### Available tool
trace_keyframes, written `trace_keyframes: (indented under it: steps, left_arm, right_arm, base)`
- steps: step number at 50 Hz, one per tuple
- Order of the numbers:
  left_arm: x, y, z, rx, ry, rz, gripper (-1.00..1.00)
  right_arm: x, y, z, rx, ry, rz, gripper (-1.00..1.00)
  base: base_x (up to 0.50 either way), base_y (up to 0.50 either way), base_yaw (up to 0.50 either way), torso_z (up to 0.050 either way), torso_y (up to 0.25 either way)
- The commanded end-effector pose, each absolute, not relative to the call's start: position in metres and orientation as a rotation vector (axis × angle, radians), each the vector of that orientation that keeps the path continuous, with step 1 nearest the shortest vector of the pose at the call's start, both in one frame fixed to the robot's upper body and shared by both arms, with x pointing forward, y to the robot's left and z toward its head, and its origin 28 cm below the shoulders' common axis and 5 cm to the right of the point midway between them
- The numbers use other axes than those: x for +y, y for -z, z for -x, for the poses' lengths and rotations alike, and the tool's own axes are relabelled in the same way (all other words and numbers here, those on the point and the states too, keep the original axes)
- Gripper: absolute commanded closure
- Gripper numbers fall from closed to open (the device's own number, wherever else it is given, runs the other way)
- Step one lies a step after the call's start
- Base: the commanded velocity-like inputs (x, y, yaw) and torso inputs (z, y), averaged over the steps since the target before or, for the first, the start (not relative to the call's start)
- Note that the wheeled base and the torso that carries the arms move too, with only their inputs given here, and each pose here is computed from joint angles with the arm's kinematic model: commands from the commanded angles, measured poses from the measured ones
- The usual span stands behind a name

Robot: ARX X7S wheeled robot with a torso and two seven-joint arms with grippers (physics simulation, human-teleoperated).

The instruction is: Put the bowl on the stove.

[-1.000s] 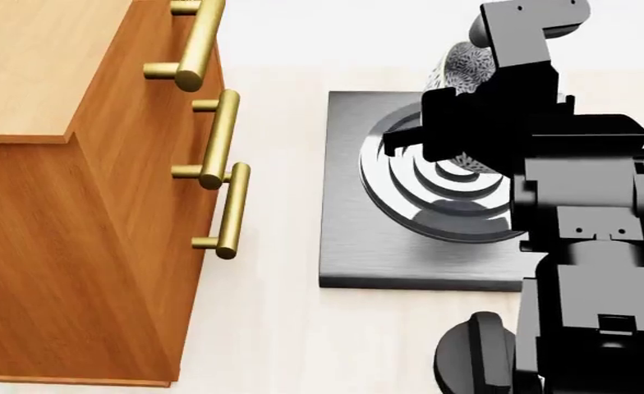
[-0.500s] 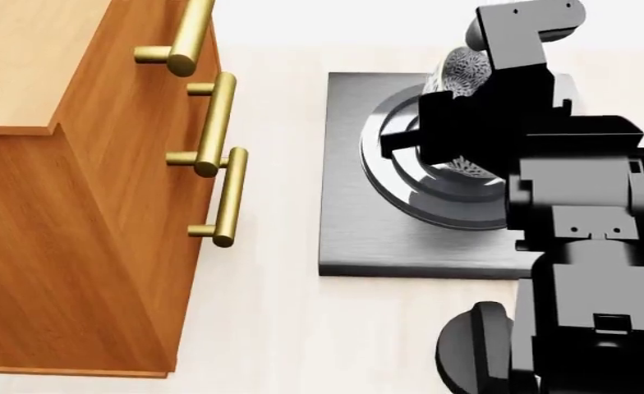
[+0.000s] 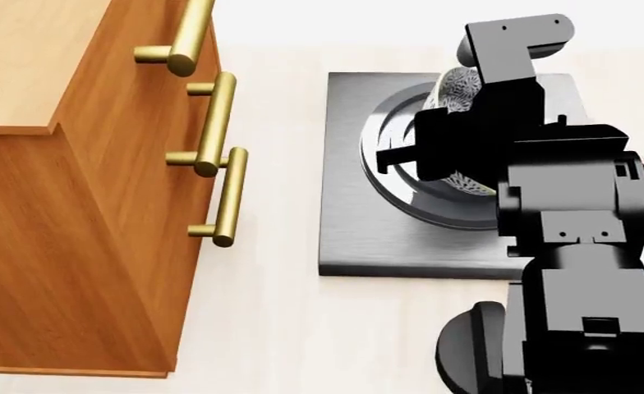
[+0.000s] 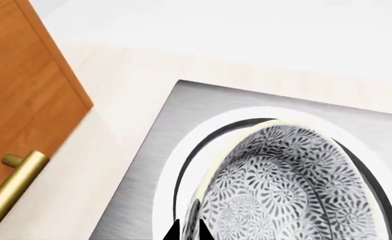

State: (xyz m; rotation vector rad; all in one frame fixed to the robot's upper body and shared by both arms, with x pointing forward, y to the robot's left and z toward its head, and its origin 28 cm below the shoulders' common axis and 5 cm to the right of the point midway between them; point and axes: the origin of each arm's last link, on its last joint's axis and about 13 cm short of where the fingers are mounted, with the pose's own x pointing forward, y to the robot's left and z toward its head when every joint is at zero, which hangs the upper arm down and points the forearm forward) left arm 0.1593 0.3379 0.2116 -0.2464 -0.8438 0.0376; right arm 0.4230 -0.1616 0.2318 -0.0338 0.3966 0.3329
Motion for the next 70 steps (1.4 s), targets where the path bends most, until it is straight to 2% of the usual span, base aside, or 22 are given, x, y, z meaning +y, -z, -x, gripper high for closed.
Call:
trace_keyframes:
  steps: [1, 16, 17, 47, 59, 61, 62, 65, 70]
  left_arm:
    - [0.340, -0.210, -0.157, -0.854, -0.043, 0.233, -1.00]
    - [0.339, -0.209, -0.158, -0.849, -0.041, 0.233, -1.00]
    - [0.339, -0.209, -0.158, -0.849, -0.040, 0.234, -1.00]
    - [0.340, -0.210, -0.157, -0.853, -0.049, 0.233, -1.00]
    - [0.339, -0.209, -0.158, -0.849, -0.062, 0.237, -1.00]
    - [0.339, -0.210, -0.158, -0.851, -0.059, 0.236, -1.00]
    - [0.339, -0.210, -0.158, -0.851, -0.061, 0.231, -1.00]
    - [0.339, -0.210, -0.157, -0.852, -0.060, 0.226, -1.00]
    - [0.338, -0.210, -0.157, -0.856, -0.057, 0.226, -1.00]
  right_arm:
    - [-0.154, -0.230, -0.424, 0.399, -0.366, 0.033, 1.00]
    - [-0.153, -0.229, -0.424, 0.401, -0.372, 0.032, 1.00]
    - [-0.153, -0.230, -0.424, 0.398, -0.376, 0.029, -1.00]
    - [-0.153, -0.237, -0.427, 0.328, -0.559, -0.036, -1.00]
    - [-0.166, -0.270, -0.430, 0.088, -0.628, -0.130, -1.00]
    - [-0.173, -0.280, -0.425, 0.020, -0.625, -0.136, -1.00]
    - [-0.177, -0.268, -0.417, 0.057, -0.625, -0.196, -1.00]
    - [-0.184, -0.291, -0.393, -0.095, -0.613, -0.186, -1.00]
    - [-0.195, -0.292, -0.363, -0.188, -0.591, -0.226, -1.00]
  base:
    - [0.00, 0.00, 0.00, 0.000, 0.000]
    - [0.00, 0.00, 0.00, 0.000, 0.000]
    - [0.00, 0.00, 0.00, 0.000, 0.000]
    - [0.00, 0.00, 0.00, 0.000, 0.000]
    - [0.00, 0.00, 0.00, 0.000, 0.000]
    - [0.00, 0.00, 0.00, 0.000, 0.000]
    - [0.00, 0.00, 0.00, 0.000, 0.000]
    - [0.00, 0.00, 0.00, 0.000, 0.000]
    - [0.00, 0.00, 0.00, 0.000, 0.000]
